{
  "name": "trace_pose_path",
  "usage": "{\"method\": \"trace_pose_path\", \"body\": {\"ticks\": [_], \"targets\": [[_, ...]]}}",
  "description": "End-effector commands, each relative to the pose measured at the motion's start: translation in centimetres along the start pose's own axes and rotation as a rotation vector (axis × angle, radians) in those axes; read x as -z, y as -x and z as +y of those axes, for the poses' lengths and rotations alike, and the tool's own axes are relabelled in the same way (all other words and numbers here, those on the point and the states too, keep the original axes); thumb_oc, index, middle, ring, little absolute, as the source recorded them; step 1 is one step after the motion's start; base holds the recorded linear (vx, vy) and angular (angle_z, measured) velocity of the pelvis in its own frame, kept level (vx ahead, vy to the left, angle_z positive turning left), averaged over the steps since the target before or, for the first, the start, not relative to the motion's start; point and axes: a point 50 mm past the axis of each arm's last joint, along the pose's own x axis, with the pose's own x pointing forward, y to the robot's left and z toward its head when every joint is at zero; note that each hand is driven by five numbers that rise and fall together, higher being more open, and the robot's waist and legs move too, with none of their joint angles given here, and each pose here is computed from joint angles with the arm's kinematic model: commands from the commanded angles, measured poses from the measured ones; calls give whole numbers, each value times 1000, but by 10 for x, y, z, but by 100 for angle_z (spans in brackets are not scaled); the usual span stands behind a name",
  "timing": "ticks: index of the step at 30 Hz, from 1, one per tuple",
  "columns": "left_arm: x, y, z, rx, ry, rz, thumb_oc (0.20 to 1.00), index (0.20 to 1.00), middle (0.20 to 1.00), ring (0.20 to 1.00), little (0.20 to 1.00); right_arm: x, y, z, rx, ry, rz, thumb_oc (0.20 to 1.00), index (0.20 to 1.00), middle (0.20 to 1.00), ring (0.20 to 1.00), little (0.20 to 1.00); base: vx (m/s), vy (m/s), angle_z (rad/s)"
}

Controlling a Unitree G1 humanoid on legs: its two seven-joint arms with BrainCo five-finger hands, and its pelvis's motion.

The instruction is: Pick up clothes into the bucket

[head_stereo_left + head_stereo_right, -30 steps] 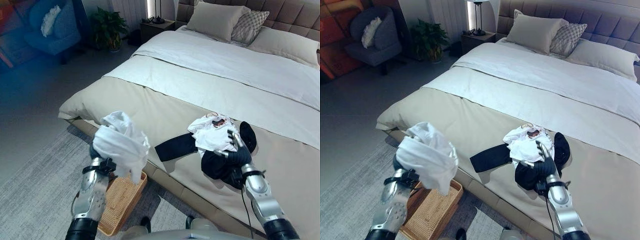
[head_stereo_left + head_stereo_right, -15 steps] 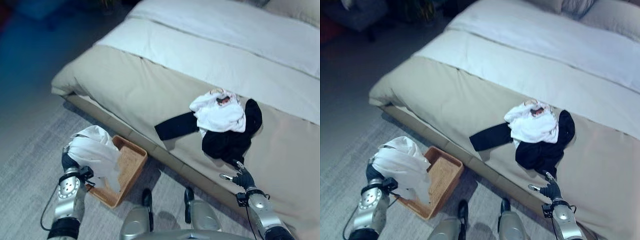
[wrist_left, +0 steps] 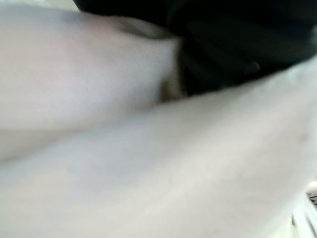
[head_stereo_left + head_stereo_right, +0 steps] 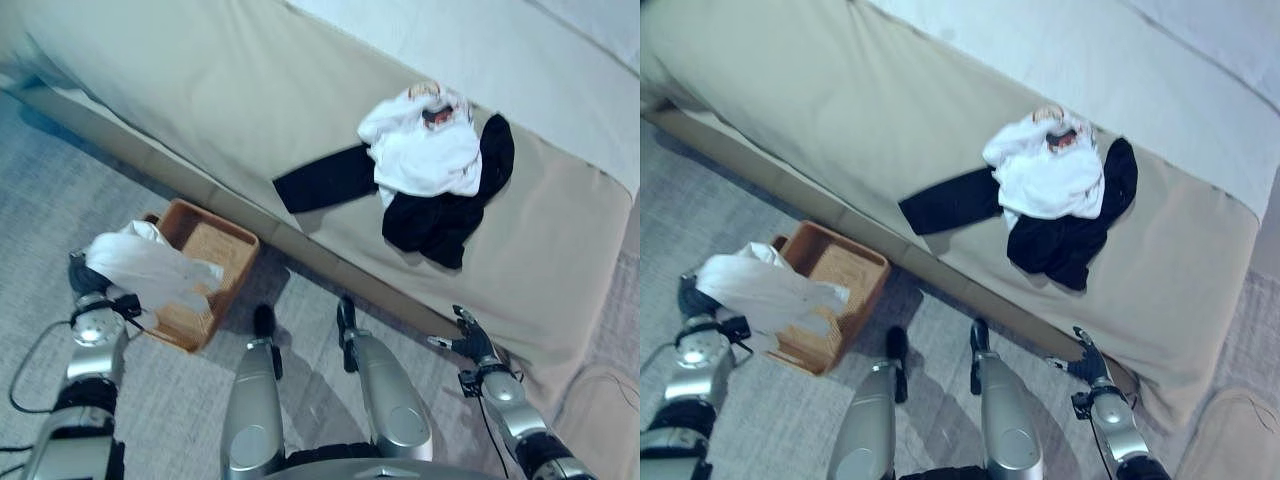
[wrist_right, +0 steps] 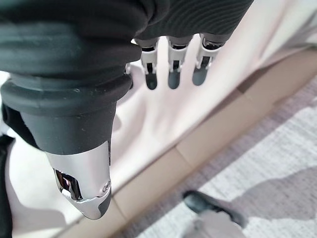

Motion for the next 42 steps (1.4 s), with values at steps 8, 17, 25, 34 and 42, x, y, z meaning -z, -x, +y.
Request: {"method": "trace_pose_path", "body": {"ticks": [8, 17, 25, 34, 42], "targets": [[-37, -29, 34, -144, -64, -72, 200, 200, 200, 200, 200, -19, 0, -20, 126, -72, -115, 1000, 1000, 1000, 1000, 1000, -40, -14, 12], [-38, -41, 37, -194, -136, 43, 1000, 1000, 1000, 1000, 1000, -26, -1, -11, 106, -84, -134, 1000, 1000, 1000, 1000, 1000, 27, -26, 5], [-2, -27, 51, -318, -21, 200, 1000, 1000, 1000, 1000, 1000, -44, -1, -11, 83, -134, -218, 1000, 1000, 1000, 1000, 1000, 8, 8, 1], [20, -3, 33, -265, -25, 166, 1000, 1000, 1000, 1000, 1000, -85, 3, -21, 99, -244, -413, 1000, 1000, 1000, 1000, 1000, 0, 21, -5], [24, 28, -49, 61, -34, 61, 1000, 1000, 1000, 1000, 1000, -152, 10, -55, 270, -183, -715, 1000, 1000, 1000, 1000, 1000, -1, -5, 21]]}}
